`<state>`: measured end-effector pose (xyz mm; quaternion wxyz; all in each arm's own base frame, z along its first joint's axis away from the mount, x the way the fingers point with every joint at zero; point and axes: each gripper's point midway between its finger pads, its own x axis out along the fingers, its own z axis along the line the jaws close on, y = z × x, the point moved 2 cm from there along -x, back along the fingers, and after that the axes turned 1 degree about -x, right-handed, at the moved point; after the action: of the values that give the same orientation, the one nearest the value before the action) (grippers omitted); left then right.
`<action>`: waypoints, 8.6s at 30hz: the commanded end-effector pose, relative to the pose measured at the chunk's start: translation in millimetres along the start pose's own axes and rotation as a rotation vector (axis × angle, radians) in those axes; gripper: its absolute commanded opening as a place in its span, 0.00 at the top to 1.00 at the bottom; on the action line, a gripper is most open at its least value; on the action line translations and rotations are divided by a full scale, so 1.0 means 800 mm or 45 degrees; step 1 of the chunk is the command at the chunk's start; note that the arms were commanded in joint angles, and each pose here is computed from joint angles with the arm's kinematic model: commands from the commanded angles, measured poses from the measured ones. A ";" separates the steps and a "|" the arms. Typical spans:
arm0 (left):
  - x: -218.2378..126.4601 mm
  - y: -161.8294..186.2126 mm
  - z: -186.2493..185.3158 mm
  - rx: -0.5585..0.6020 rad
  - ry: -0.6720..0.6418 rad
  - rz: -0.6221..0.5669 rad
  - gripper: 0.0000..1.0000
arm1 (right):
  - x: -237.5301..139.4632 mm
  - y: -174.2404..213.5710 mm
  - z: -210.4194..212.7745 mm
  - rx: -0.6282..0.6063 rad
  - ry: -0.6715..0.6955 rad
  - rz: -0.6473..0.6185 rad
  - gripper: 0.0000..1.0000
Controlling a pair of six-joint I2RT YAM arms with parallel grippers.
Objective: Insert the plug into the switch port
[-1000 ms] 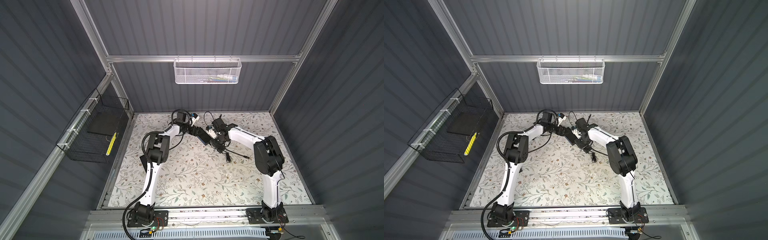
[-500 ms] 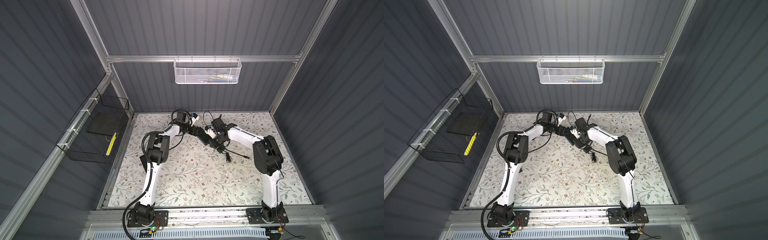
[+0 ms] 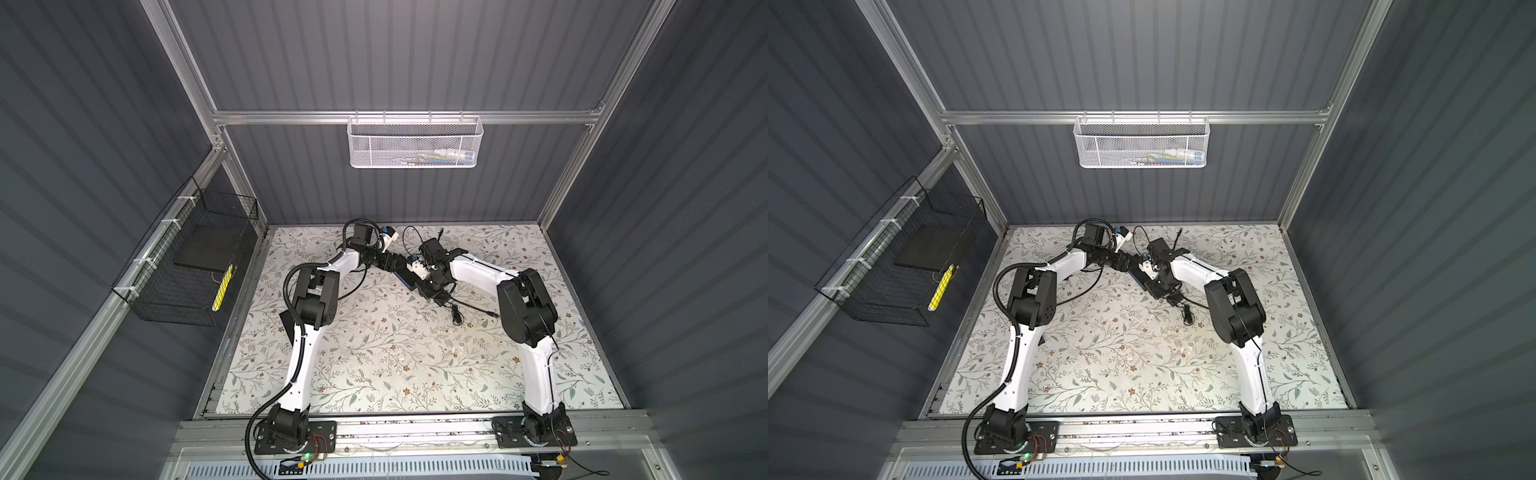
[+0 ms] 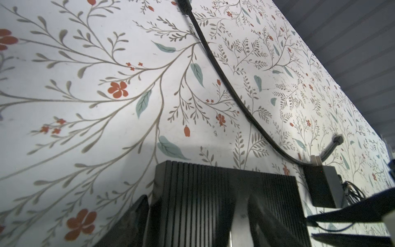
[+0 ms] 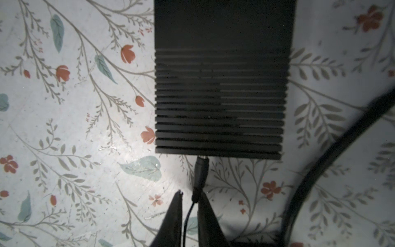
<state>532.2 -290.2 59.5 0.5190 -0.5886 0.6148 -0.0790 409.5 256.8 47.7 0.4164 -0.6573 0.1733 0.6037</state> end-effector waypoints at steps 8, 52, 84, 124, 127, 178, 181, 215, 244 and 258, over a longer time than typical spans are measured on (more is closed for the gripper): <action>0.004 0.014 0.003 -0.062 0.021 0.035 0.26 | 0.004 -0.012 -0.001 -0.012 -0.001 -0.016 0.96; 0.022 0.039 -0.021 -0.124 0.099 0.052 0.29 | -0.001 -0.059 -0.008 0.248 0.094 -0.270 1.00; 0.027 0.055 -0.035 -0.114 0.056 0.086 0.30 | -0.035 -0.090 0.003 0.306 0.083 -0.359 1.00; 0.042 0.075 -0.078 -0.113 0.186 0.151 0.31 | -0.011 -0.121 -0.012 0.259 0.092 -0.437 1.00; 0.043 0.079 -0.083 -0.122 0.197 0.157 0.31 | -0.012 -0.124 -0.014 0.255 0.092 -0.451 1.00; -0.234 -0.040 -0.106 -0.109 -0.481 -0.331 0.11 | -0.019 -0.089 -0.162 0.682 0.383 -0.274 0.49; -0.255 -0.030 -0.107 -0.113 -0.521 -0.328 0.12 | -0.002 -0.089 -0.156 0.676 0.379 -0.255 0.50; -0.276 0.001 -0.167 -0.147 -0.469 -0.281 0.27 | -0.093 0.067 -0.074 0.493 0.276 -0.013 1.00; -0.369 0.028 -0.094 -0.469 -0.757 -0.449 0.23 | -0.028 0.109 0.085 0.249 0.018 0.136 1.00; -0.373 0.022 -0.114 -0.392 -0.711 -0.391 0.28 | -0.029 0.142 -0.019 0.349 0.172 0.257 1.00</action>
<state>391.8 -85.3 234.0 0.5457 -0.7519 0.3487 0.1238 331.6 197.2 36.2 0.4599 -0.5997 0.3134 0.5750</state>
